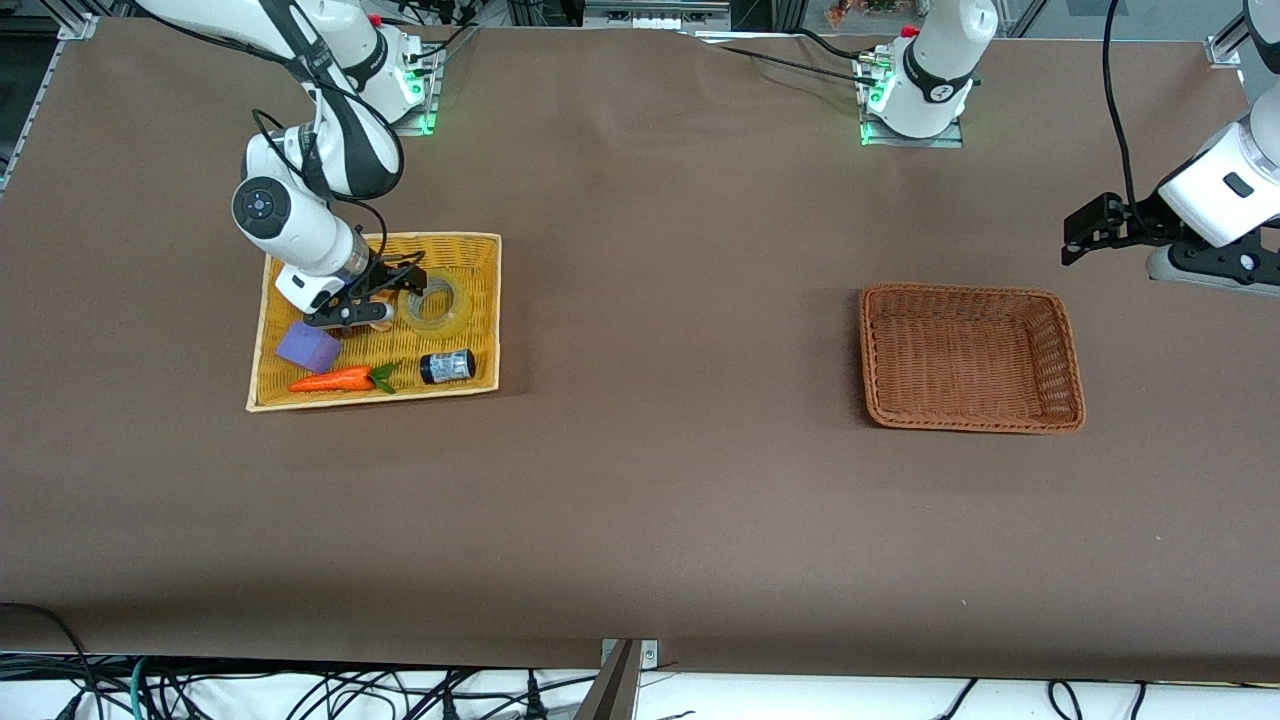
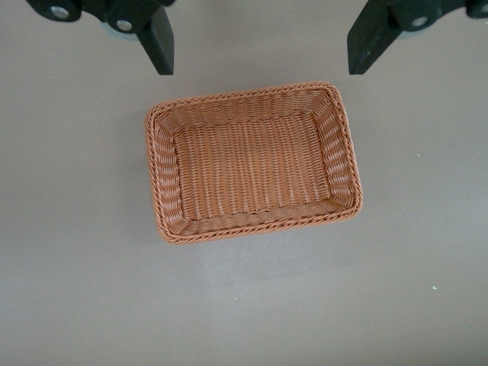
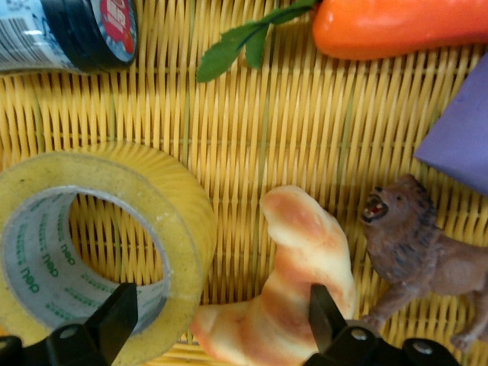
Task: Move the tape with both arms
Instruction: 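Lower the right gripper onto the clear tape roll in the yellow tray, then grasp the tape roll with the right gripper and carry it toward the basket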
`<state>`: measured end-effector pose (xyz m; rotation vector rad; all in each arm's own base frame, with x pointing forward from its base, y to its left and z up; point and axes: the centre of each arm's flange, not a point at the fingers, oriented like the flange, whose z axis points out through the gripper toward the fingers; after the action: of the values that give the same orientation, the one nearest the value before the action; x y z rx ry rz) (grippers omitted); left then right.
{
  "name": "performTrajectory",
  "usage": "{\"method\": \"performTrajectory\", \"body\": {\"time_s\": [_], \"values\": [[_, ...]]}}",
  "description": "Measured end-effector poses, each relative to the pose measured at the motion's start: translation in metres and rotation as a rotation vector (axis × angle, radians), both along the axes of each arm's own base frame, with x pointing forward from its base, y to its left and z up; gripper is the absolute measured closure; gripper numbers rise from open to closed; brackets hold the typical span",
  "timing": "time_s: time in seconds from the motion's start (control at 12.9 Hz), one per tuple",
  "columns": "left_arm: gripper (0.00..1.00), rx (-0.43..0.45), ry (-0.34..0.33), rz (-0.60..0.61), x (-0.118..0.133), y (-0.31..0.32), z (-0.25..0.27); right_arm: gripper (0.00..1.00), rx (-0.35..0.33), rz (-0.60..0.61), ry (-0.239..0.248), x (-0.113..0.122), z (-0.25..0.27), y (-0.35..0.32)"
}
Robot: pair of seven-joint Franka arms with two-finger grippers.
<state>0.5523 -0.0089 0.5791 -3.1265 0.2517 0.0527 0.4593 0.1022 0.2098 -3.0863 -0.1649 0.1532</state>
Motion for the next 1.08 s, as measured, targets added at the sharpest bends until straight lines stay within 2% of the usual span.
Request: {"method": "performTrajectory", "body": {"time_s": [0.08,0.15,0.39,0.62,0.7,0.85,1.08], "values": [[0.00,0.000,0.000,0.000,0.000,0.000,0.000,0.01,0.004,0.003,-0.012,0.001,0.000,0.002],[0.00,0.000,0.000,0.000,0.000,0.000,0.000,0.07,0.007,0.007,-0.022,0.001,-0.002,0.005],[0.00,0.000,0.000,0.000,0.000,0.000,0.000,0.43,0.013,0.008,-0.030,0.002,-0.008,0.007],[0.00,0.000,0.000,0.000,0.000,0.000,0.000,0.74,0.015,0.014,-0.037,0.003,-0.006,0.010],[0.00,0.000,0.000,0.000,0.000,0.000,0.000,0.79,0.016,0.017,-0.039,0.004,-0.005,0.012],[0.00,0.000,0.000,0.000,0.000,0.000,0.000,0.79,0.015,0.020,-0.031,0.010,0.002,0.014],[0.00,0.000,0.001,0.000,0.000,0.000,0.000,0.79,0.006,0.025,-0.004,0.033,0.037,0.018]]}}
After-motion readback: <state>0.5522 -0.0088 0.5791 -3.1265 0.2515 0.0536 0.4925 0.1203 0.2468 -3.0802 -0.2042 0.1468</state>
